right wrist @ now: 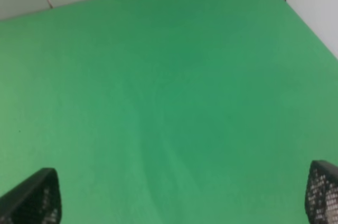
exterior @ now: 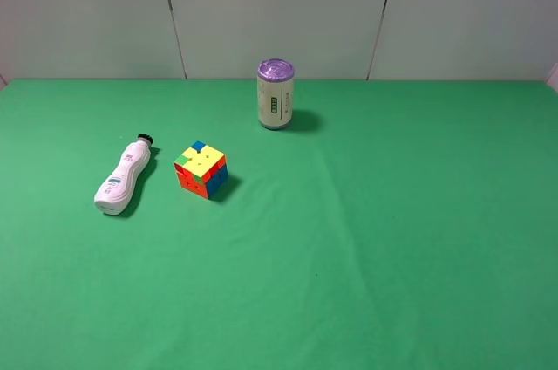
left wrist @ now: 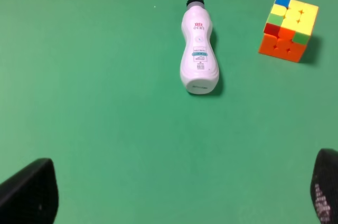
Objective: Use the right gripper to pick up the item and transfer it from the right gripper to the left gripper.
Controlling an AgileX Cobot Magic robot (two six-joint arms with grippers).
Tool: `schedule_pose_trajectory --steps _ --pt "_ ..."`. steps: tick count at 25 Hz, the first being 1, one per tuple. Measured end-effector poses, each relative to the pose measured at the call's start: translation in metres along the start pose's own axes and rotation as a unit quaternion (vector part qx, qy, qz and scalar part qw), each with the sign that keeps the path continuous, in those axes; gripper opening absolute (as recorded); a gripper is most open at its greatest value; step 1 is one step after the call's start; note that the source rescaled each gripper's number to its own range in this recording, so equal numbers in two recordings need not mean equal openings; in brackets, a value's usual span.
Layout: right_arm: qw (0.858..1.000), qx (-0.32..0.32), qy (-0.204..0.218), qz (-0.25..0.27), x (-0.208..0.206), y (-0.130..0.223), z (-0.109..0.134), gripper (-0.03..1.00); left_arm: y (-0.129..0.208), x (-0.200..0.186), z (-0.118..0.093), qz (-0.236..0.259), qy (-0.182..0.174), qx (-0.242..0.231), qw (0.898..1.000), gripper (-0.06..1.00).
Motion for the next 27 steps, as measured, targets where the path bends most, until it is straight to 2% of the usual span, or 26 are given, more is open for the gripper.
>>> schedule_pose_trajectory --steps 10,27 --pt "1.0 0.0 0.0 0.0 0.0 0.0002 0.0 1.0 0.0026 -0.0015 0.0097 0.011 -0.058 -0.028 0.998 0.98" --pt "1.0 0.0 0.0 0.0 0.0 0.0002 0.0 1.0 0.0026 -0.0016 0.0099 0.011 -0.059 -0.028 0.998 0.98"
Point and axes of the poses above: a point on each arm's last joint axis where the gripper is mounted, x pointing out along that axis toward the gripper, z along the wrist's bending axis when the last joint is at zero, y = z × x, the point moved 9 cm from there along x, pointing out along that axis toward the gripper, and after that the axes turned 10 degrees about x, right-handed, at the moved point
